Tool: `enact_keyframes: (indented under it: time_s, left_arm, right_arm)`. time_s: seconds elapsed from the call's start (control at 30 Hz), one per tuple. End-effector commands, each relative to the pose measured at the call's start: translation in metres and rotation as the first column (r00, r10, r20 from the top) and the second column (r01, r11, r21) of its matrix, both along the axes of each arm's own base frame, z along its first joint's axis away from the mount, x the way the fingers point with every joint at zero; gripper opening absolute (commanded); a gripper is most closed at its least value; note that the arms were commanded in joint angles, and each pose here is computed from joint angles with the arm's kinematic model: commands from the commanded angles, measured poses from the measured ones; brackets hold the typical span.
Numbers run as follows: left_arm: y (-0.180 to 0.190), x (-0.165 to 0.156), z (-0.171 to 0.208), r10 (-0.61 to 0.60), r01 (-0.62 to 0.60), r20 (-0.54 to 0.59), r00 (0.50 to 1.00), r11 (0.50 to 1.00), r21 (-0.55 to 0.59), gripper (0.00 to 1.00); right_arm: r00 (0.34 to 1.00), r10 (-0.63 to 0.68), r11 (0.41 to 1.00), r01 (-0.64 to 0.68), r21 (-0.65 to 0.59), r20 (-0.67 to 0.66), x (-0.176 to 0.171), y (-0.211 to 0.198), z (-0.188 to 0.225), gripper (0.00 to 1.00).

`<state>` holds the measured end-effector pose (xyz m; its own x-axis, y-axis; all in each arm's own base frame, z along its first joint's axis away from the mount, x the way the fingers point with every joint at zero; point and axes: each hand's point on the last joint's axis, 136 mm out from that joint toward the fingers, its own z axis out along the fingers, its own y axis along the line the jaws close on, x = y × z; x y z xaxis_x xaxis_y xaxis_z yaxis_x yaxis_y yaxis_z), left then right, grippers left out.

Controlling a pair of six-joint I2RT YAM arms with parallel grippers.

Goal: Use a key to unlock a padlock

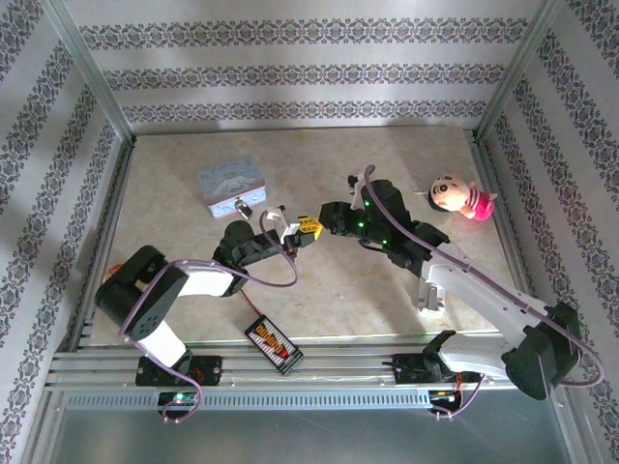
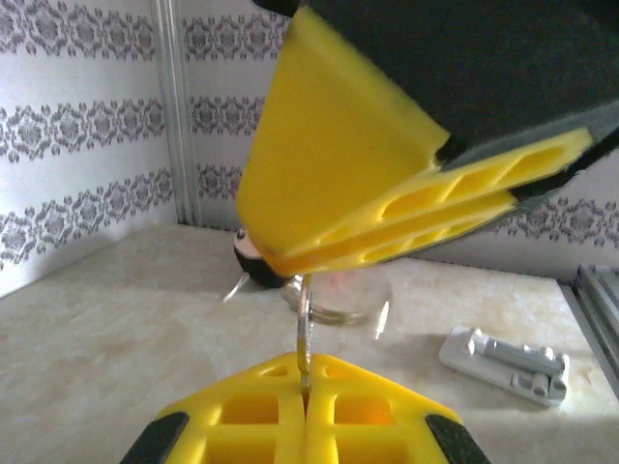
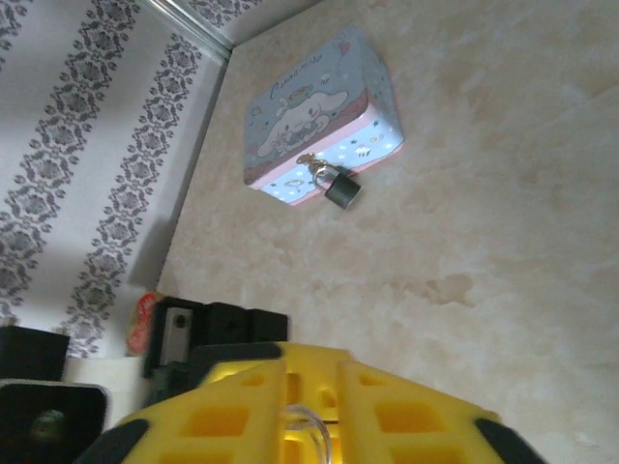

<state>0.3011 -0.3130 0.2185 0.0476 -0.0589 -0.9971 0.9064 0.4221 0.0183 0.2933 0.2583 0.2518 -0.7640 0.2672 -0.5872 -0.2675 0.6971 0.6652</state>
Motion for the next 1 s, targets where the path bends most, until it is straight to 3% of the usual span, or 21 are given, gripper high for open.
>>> enact_keyframes:
  time_s: [0.0, 0.17, 0.33, 0.53, 0.7, 0.97]
  left_arm:
    - [0.001, -0.014, -0.011, -0.038, 0.045, -0.039, 0.999, 0.98, 0.196, 0.0]
    - [0.018, -0.044, -0.013, -0.106, 0.144, -0.109, 0.988, 0.881, 0.451, 0.0]
    - [0.026, -0.075, 0.005, -0.238, 0.279, -0.145, 0.96, 0.789, 0.547, 0.0]
    - [0.035, -0.095, 0.017, -0.322, 0.363, -0.181, 0.929, 0.705, 0.609, 0.0]
    - [0.039, -0.1, 0.02, -0.337, 0.381, -0.196, 0.921, 0.675, 0.632, 0.0]
    - [0.04, -0.103, 0.025, -0.351, 0.389, -0.19, 0.917, 0.673, 0.63, 0.0]
  right_arm:
    - [0.992, 0.064, 0.998, -0.063, -0.016, 0.107, -0.009, -0.007, 0.021, 0.31]
    - [0.938, 0.215, 0.975, -0.191, -0.11, 0.271, -0.032, -0.011, 0.043, 0.37]
    - [0.862, 0.329, 0.944, -0.298, -0.139, 0.386, -0.056, -0.009, 0.055, 0.37]
    - [0.79, 0.449, 0.892, -0.42, -0.165, 0.417, -0.082, 0.001, 0.052, 0.36]
    - [0.731, 0.545, 0.835, -0.518, -0.187, 0.411, -0.1, 0.017, 0.044, 0.35]
    - [0.668, 0.642, 0.758, -0.625, -0.184, 0.376, -0.108, 0.041, 0.035, 0.32]
